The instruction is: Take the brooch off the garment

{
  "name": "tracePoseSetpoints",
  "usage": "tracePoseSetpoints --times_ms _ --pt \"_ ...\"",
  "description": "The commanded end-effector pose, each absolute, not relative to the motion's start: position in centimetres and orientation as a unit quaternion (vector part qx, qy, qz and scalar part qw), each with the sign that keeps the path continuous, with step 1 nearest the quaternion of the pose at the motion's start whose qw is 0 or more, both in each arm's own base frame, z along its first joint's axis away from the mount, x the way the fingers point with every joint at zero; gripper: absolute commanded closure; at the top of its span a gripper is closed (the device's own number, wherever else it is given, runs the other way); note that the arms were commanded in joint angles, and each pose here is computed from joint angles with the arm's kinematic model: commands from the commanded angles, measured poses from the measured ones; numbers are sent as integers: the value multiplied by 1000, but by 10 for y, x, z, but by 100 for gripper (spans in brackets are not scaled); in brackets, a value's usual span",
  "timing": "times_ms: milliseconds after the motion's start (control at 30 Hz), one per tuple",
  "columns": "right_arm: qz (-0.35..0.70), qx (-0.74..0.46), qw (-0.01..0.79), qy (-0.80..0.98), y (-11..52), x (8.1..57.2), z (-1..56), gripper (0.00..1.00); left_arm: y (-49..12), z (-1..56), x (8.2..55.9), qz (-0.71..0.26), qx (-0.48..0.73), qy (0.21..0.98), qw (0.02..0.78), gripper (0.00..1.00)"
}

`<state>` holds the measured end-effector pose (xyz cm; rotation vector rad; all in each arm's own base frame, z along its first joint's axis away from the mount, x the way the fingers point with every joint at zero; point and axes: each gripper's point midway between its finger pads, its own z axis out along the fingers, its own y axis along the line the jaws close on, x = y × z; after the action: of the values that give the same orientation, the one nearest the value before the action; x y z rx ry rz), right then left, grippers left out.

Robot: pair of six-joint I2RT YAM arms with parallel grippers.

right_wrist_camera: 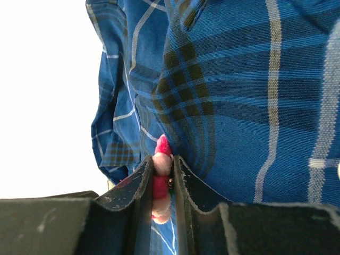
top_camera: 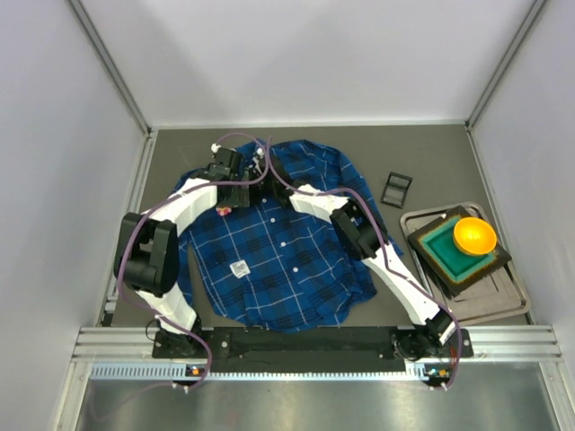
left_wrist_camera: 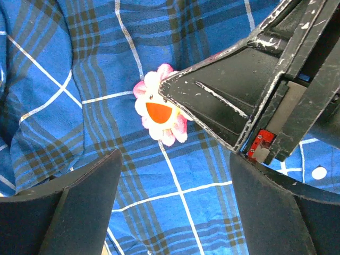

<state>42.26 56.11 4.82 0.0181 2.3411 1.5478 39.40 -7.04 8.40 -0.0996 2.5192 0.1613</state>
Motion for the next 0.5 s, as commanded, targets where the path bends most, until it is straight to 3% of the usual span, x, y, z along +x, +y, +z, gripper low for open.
tracePoseSetpoints --times_ms 0,100,267,467 --pt "564 19 150 812 576 413 85 83 -63 75 406 98 -47 938 328 13" --pt "564 30 142 813 575 413 86 83 -59 67 413 122 -38 938 321 18" --pt "563 47 131 814 574 413 89 82 -50 64 420 160 -27 932 326 35" --pt "568 58 117 812 575 412 91 82 -52 64 432 171 -15 926 336 39"
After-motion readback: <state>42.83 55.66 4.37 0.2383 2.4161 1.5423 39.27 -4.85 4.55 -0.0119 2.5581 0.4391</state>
